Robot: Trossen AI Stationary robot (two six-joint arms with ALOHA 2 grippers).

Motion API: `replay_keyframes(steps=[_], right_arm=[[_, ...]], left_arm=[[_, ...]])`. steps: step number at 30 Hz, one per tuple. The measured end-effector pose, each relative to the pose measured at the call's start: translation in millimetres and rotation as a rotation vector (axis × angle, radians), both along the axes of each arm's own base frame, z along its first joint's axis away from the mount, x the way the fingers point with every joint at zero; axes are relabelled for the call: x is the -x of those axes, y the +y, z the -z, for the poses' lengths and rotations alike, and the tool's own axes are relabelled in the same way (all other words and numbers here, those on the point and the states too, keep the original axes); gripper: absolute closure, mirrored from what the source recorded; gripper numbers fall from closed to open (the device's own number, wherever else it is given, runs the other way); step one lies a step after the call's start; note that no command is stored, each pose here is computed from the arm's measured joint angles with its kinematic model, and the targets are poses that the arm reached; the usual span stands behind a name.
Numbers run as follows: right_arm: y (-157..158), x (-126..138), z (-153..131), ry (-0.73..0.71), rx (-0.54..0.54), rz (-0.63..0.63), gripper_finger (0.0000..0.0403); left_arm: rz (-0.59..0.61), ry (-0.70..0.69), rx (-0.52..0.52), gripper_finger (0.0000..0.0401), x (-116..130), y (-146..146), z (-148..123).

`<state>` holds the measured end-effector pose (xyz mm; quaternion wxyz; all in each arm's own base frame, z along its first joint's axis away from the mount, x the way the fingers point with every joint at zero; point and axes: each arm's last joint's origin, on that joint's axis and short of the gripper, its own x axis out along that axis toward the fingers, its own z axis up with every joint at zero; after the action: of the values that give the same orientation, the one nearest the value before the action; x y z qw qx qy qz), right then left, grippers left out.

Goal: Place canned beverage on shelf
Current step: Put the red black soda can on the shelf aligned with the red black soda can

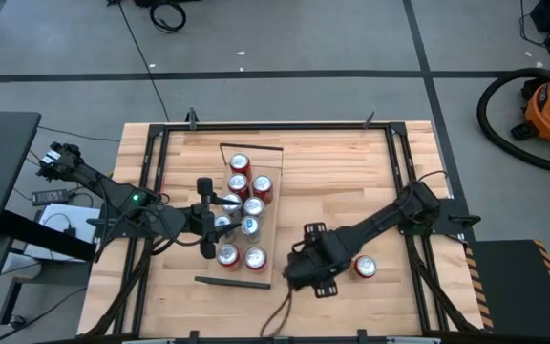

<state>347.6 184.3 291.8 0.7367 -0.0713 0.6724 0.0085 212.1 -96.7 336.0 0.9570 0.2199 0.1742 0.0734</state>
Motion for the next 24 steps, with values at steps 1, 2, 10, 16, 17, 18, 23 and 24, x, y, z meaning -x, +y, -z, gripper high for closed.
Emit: replay_keyframes(steps=[1,2,10,16,17,18,23,24], right_arm=[[3,4,-1,-0.008,0.02,-0.003,0.0039],[5,9,-1,-0.019,0.047,-0.005,0.0039],[-5,58,-6,-0.103,0.033,0.119,0.0051],[-2,101,10,-0.121,-0.031,0.105,0.0055],[-1,107,15,-0.127,-0.038,0.103,0.0054],[1,112,20,-0.133,-0.044,0.096,0.0054],[6,128,45,-0.106,-0.017,0.035,0.0048],[6,130,48,-0.095,-0.007,0.028,0.0046]], left_arm=[[0.0,-0.004,0.001,0.0152,0,0,0],[0.002,-0.012,0.0,0.0152,0,0,-1],[-0.005,-0.055,0.047,0.0152,-2,-1,-5],[0.013,-0.064,0.136,0.0152,0,-5,-5],[0.021,-0.065,0.151,0.0152,0,-6,-5],[0.026,-0.066,0.161,0.0152,1,-8,-5],[0.053,-0.071,0.206,0.0152,6,-17,-5],[0.057,-0.071,0.213,0.0152,6,-18,-5]])
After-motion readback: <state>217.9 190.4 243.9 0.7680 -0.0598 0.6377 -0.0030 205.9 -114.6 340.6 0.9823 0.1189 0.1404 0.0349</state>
